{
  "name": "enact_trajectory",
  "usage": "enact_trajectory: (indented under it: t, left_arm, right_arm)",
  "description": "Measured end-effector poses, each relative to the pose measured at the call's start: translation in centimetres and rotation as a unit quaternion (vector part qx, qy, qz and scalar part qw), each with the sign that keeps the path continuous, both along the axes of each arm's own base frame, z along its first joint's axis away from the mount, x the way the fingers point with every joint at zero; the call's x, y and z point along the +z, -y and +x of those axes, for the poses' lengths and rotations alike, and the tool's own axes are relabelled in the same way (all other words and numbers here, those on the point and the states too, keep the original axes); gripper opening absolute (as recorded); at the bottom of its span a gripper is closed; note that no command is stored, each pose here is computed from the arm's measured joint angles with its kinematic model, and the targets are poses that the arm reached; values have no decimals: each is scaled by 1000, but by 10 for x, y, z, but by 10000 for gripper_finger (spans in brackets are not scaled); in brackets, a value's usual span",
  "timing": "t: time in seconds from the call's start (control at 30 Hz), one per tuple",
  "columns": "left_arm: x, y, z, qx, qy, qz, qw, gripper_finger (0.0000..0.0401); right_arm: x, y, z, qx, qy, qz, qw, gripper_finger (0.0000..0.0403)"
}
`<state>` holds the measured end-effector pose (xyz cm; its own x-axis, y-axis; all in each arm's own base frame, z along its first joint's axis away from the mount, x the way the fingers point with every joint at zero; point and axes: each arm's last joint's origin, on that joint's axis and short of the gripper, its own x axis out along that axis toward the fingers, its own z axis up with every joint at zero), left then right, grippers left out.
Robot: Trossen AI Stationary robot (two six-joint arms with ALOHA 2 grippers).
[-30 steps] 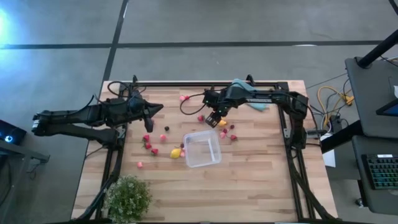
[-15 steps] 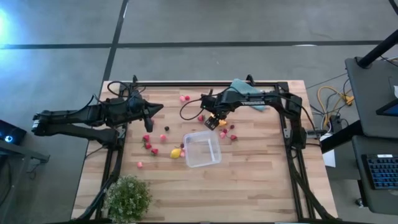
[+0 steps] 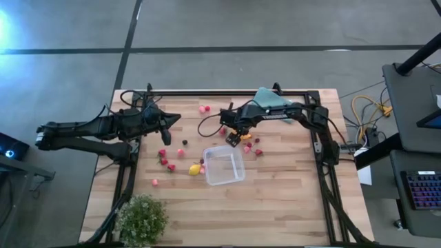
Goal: Pick and placing Produce into tupperware
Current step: Put the yellow banana into the transparent bin
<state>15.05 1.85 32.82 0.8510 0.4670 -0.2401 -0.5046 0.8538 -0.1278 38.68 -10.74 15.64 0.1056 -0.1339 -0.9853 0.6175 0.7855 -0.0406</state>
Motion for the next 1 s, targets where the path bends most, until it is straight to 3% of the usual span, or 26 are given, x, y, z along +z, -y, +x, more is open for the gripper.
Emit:
enact_trajectory:
  t: [0.23,1.0]
  left_arm:
    - [0,0,0,2,0,0,1000,0]
    - [-1,0,1,7,-2,0,1000,0]
  right_arm:
    - [-6,0,1,9,-8,-3,1000,270]
    - [-5,0,2,16,-8,-7,1000,152]
